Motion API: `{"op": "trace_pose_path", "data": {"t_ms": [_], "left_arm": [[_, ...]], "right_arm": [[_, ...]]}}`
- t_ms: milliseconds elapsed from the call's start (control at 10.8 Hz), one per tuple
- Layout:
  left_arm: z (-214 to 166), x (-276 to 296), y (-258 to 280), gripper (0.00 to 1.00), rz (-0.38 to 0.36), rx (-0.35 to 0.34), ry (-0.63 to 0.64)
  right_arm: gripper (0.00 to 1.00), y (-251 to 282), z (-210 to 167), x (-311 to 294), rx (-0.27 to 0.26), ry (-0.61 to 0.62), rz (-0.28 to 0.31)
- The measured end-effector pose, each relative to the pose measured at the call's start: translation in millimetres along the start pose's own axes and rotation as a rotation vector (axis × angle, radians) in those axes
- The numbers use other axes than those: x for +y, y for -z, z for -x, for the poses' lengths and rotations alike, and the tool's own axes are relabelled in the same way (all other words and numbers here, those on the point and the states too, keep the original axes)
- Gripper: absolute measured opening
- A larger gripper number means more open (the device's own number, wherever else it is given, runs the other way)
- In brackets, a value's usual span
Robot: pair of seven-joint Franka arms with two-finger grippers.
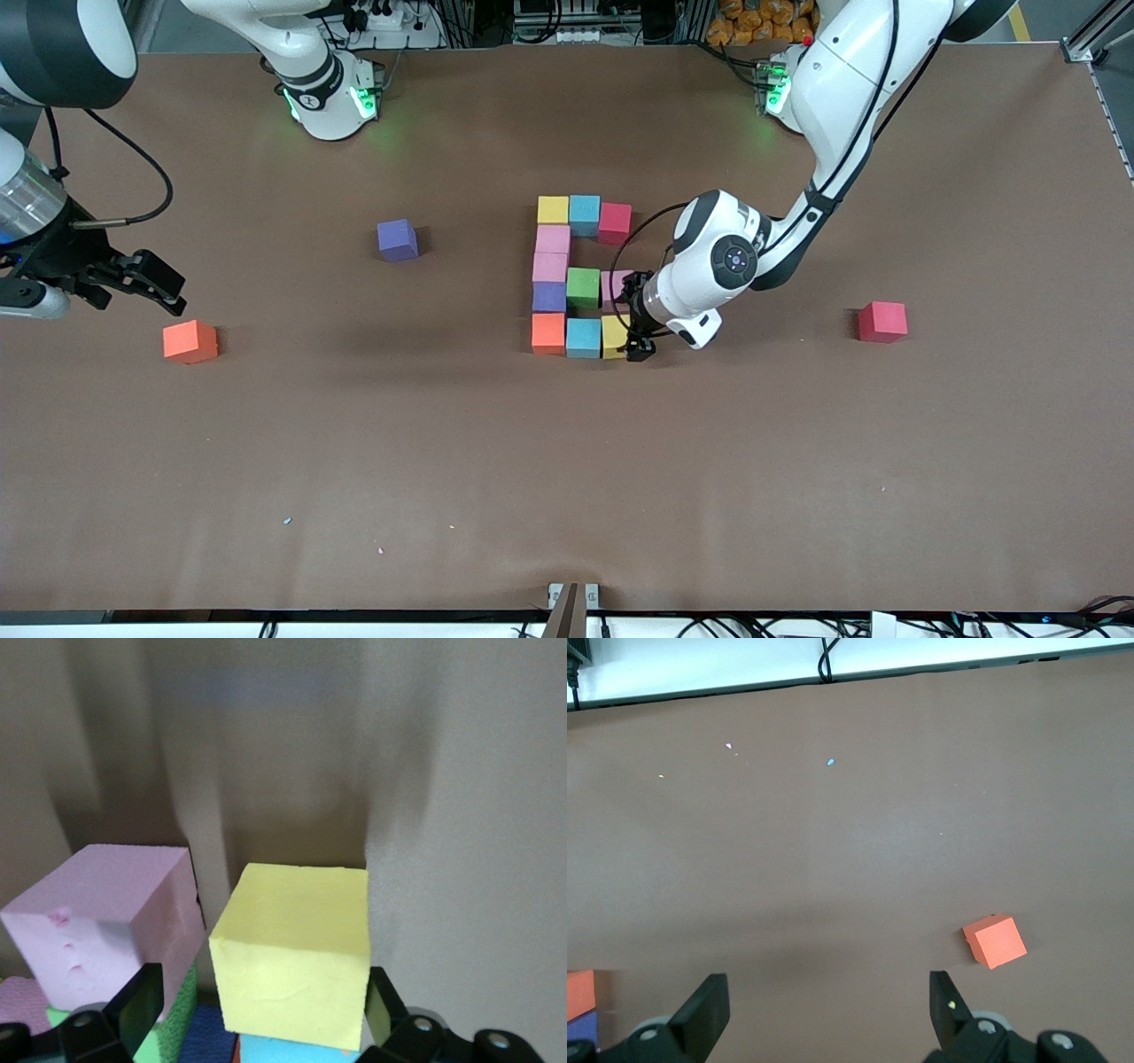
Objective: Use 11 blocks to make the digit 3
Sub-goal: 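Lower and press the yellow block into place with the left gripper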
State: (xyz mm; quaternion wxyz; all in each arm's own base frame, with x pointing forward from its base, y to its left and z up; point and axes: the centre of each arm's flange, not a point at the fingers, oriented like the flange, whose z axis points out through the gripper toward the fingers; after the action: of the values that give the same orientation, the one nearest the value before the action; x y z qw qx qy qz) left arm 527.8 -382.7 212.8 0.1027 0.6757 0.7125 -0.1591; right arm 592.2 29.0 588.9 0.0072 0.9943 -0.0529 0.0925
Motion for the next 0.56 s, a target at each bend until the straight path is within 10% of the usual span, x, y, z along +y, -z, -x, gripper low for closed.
{"op": "trace_pose_path", "data": {"t_ms": [555], "left_arm": [[-2,14,35,1.00,0.056,-0.007,0.014]], "right_arm": [[1.00,-2,-1,-2,0.004,0.002,-0.001]]}}
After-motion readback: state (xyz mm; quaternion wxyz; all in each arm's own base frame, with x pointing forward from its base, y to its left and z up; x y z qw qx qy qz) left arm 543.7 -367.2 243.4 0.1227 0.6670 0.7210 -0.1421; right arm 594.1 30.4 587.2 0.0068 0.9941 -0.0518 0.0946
